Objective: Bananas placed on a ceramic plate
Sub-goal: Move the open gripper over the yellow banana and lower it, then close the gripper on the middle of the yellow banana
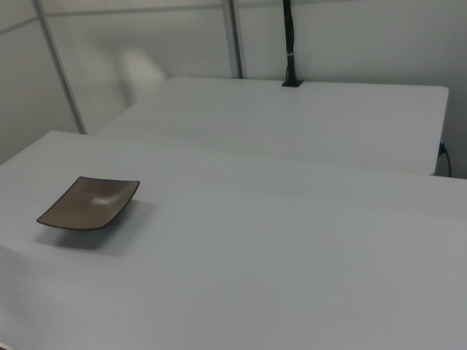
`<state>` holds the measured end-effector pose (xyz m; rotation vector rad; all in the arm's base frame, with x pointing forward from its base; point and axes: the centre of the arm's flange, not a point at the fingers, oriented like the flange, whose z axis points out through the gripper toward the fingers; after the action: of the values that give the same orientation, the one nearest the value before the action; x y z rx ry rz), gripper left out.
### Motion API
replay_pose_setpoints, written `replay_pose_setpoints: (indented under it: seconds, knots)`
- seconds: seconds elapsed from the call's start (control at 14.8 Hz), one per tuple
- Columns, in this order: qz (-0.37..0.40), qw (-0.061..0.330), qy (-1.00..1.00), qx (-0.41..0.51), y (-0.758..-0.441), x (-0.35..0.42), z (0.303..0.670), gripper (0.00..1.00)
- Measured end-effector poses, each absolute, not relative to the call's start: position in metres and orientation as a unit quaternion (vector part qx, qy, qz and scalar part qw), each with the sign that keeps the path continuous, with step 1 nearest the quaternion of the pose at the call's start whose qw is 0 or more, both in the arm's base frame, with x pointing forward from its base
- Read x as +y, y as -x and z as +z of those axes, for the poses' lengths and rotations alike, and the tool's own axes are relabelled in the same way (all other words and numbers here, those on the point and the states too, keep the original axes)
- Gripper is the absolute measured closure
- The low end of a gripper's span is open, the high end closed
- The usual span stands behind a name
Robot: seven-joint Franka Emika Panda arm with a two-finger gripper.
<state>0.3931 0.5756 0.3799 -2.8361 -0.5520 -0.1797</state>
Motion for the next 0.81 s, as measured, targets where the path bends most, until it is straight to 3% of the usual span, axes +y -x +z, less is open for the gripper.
replay_pose_setpoints:
  seconds: [0.41, 0.81]
  knots:
    - [-0.094, 0.113, 0.975, -0.168, -0.401, 0.612, 0.339, 0.00]
    - [-0.097, 0.115, 0.972, -0.178, -0.380, 0.637, 0.301, 0.04]
